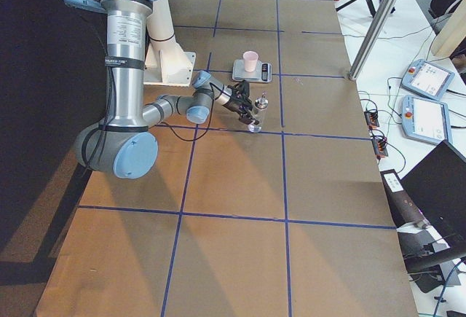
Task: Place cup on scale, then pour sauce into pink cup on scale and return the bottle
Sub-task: 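Lower the dispenser onto the table with the right gripper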
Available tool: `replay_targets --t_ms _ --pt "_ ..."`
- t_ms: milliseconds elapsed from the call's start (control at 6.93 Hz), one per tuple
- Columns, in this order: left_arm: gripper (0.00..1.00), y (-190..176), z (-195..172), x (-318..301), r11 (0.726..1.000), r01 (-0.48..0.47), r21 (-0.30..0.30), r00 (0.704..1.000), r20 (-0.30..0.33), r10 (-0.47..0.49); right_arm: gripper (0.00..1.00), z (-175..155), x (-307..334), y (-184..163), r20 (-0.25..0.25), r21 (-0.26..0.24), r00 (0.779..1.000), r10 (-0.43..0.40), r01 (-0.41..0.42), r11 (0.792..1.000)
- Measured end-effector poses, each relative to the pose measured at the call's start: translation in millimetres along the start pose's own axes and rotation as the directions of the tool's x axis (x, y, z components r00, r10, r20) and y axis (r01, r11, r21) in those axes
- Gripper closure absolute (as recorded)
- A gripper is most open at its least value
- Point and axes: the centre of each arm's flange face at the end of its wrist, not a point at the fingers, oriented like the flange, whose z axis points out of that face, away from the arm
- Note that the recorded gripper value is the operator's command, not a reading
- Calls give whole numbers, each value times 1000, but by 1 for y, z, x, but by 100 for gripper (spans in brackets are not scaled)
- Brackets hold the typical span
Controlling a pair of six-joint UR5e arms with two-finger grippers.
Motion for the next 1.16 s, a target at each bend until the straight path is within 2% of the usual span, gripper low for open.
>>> replay_targets --t_ms 144,433,578,722,1155 --pt "0 -1 -1 0 1000 -1 2 1000 1 1 59 0 1 1 0 -4 1000 -1 1 1000" --pt "0 -2 -1 0 1000 -2 4 1000 2 2 32 1 2 3 0 -14 1000 -4 4 1000" --pt "0 -2 -2 0 1000 -3 4 1000 2 3 12 1 3 4 -1 -16 1000 -5 5 1000" --pt "0 -2 -1 0 1000 -3 4 1000 2 3 0 1 4 4 -2 -17 1000 -6 6 1000" --pt "0 -3 0 0 1000 -2 3 1000 2 2 0 -1 3 3 5 -23 1000 -4 4 1000"
